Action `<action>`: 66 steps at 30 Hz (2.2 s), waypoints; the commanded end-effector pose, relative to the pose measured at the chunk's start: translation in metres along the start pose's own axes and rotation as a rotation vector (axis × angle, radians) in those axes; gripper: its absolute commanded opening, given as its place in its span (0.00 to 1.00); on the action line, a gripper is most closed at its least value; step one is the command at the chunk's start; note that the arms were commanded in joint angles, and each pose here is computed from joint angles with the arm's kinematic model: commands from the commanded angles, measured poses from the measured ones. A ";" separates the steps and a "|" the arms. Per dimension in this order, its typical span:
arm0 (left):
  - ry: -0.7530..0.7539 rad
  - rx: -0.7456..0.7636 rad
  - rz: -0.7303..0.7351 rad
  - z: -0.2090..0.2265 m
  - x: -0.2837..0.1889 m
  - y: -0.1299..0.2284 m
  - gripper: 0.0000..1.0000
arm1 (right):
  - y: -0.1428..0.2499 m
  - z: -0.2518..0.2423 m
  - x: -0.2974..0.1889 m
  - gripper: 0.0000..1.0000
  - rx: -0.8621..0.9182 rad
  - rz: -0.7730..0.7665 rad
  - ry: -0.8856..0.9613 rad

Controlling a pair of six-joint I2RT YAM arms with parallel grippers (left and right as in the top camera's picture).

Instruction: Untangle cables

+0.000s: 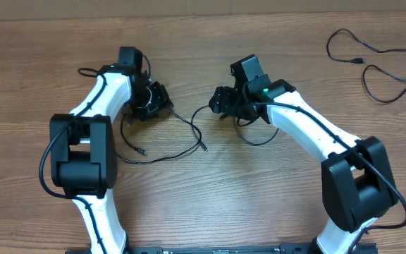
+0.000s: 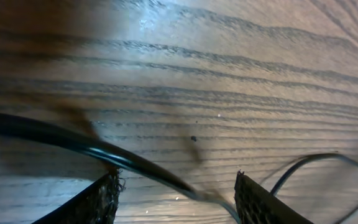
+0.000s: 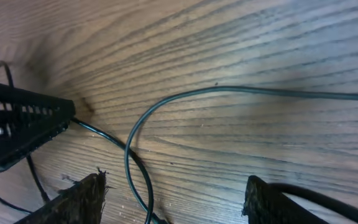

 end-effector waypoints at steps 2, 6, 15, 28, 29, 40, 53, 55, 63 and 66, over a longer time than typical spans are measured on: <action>-0.091 0.005 -0.067 -0.004 0.007 0.003 0.49 | 0.013 -0.004 0.027 0.69 0.057 0.070 0.009; -0.099 0.015 -0.067 -0.006 0.008 0.006 0.25 | 0.020 0.002 0.040 0.69 0.039 0.092 -0.003; -0.131 0.025 -0.027 -0.001 0.008 0.014 0.04 | 0.029 0.025 0.067 0.64 0.004 0.083 -0.038; -0.119 0.071 0.034 -0.011 0.013 0.033 0.04 | 0.054 0.031 0.084 0.50 -0.028 0.112 0.078; -0.120 0.068 0.034 -0.012 0.014 0.034 0.04 | 0.056 0.029 0.084 0.49 -0.035 0.111 0.111; -0.107 0.070 0.023 -0.016 0.015 0.034 0.04 | 0.064 0.038 0.079 0.48 -0.130 0.098 0.237; -0.175 0.107 -0.059 -0.012 0.016 0.026 0.04 | 0.054 0.048 0.080 0.46 -0.146 0.029 0.226; -0.147 0.107 -0.030 -0.015 0.016 0.030 0.04 | 0.051 0.054 0.078 0.46 -0.145 0.030 0.196; -0.117 0.104 0.007 -0.018 0.017 0.034 0.04 | 0.037 0.065 0.071 0.46 -0.146 -0.006 0.181; -0.114 0.103 0.008 -0.018 0.017 0.035 0.04 | 0.036 0.065 0.071 0.47 -0.147 -0.011 0.184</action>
Point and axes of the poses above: each gripper's point midway between its finger pads, its own x axis out along the fingers, its own z axis along the line the jaws close on, y = z × x, the point moved 6 cm from there along -x, back along the fingers, and after that the axes turned 12 degrees about -x, right-handed, at the moved point
